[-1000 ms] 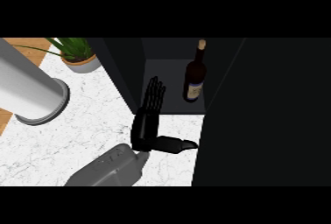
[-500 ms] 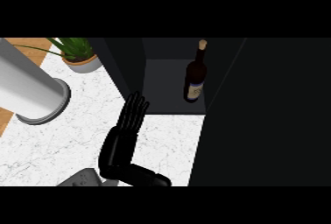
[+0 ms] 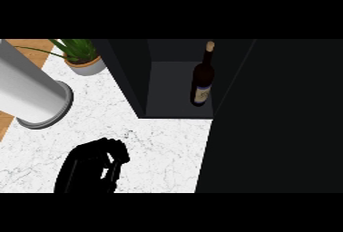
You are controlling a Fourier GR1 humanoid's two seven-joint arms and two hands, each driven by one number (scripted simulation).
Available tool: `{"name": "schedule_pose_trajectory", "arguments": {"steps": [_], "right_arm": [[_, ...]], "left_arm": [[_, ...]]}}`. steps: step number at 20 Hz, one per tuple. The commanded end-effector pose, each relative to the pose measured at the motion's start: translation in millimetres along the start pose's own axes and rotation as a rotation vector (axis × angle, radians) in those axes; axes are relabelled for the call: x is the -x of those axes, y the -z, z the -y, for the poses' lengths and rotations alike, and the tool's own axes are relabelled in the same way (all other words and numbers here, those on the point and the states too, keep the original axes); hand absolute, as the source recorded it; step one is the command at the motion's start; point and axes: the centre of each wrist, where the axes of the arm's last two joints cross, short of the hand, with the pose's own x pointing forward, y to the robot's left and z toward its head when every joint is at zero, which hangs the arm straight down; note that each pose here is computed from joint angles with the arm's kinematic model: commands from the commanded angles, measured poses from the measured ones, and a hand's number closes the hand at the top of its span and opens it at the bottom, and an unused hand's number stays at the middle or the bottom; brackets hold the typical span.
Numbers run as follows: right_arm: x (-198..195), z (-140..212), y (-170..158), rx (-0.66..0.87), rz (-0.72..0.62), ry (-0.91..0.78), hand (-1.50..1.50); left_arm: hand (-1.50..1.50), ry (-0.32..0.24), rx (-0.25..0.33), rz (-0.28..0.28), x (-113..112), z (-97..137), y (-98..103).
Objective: Pick up the wine, place it into the cabinet and close the cabinet
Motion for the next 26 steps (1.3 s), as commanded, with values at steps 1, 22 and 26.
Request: {"name": "schedule_pose_trajectory", "arguments": {"steps": [1, 22, 26], "right_arm": [[-27.0, -22.6, -16.8, -0.093, 0.056, 0.098, 1.5], [-27.1, -151.0, 47.4, -0.325, 0.015, 0.128, 1.5], [-28.9, -146.2, 66.8, -0.229, 0.069, 0.095, 1.5]], "left_arm": [[1.5, 0.008, -0.017, 0.01, -18.5, -15.2, -27.4], [-1.5, 0.026, -0.182, 0.068, -93.3, -116.4, -79.8], [-1.5, 0.04, -0.176, 0.051, -106.4, -137.8, -91.8]]}}
